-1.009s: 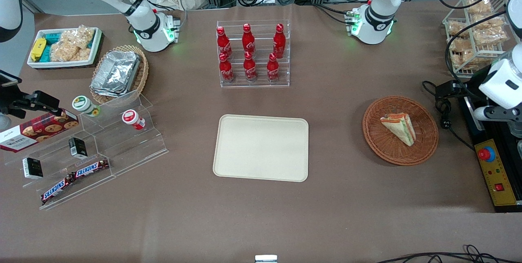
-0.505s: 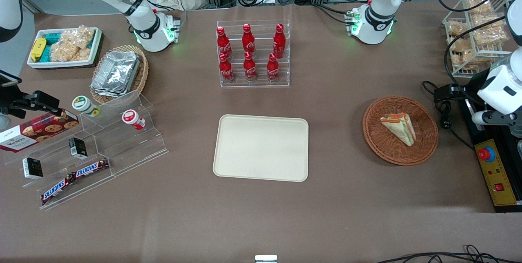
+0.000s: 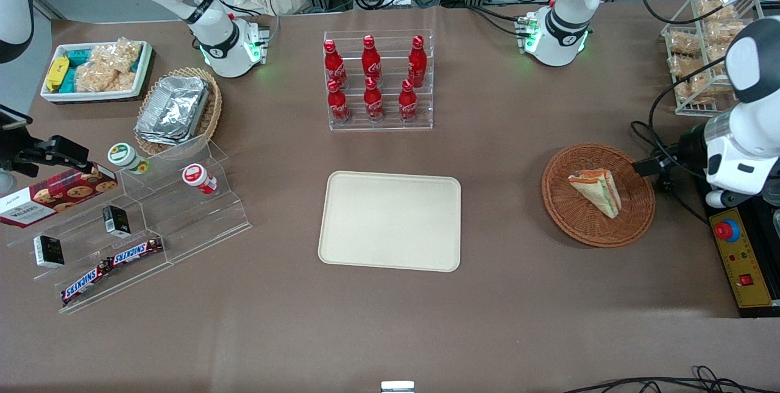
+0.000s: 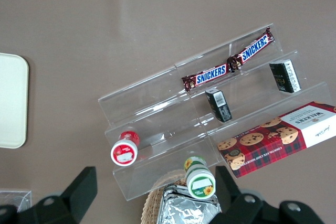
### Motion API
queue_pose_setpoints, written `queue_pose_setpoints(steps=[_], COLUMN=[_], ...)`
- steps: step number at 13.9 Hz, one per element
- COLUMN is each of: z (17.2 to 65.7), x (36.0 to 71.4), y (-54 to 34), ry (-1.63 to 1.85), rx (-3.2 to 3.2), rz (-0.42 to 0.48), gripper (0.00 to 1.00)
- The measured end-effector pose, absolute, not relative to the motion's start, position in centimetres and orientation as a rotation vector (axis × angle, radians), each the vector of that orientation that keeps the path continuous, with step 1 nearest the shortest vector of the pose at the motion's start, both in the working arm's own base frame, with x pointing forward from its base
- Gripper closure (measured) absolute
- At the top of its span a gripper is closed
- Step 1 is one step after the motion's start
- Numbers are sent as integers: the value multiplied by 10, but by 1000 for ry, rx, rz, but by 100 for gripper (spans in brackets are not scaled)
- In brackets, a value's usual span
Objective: Place sandwich from basket to tray
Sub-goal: 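Move the left gripper over the sandwich in the wicker basket, then lower the left gripper around the sandwich and close on it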
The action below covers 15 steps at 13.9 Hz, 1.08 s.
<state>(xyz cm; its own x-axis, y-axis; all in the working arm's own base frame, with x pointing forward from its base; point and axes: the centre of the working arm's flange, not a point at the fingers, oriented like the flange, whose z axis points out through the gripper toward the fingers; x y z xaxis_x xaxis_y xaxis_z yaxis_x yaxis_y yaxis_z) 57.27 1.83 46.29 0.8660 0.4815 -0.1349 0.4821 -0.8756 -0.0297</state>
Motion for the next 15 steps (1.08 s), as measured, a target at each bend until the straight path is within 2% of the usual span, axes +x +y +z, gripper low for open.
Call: queue_pose_setpoints(steps=[7, 12, 15], z=[367, 341, 325], x=[546, 539, 539], y=[15, 14, 14], ry=[1124, 1210, 1216], rx=[2956, 2914, 2911], rz=[-38, -15, -42], gripper=[1, 1, 1])
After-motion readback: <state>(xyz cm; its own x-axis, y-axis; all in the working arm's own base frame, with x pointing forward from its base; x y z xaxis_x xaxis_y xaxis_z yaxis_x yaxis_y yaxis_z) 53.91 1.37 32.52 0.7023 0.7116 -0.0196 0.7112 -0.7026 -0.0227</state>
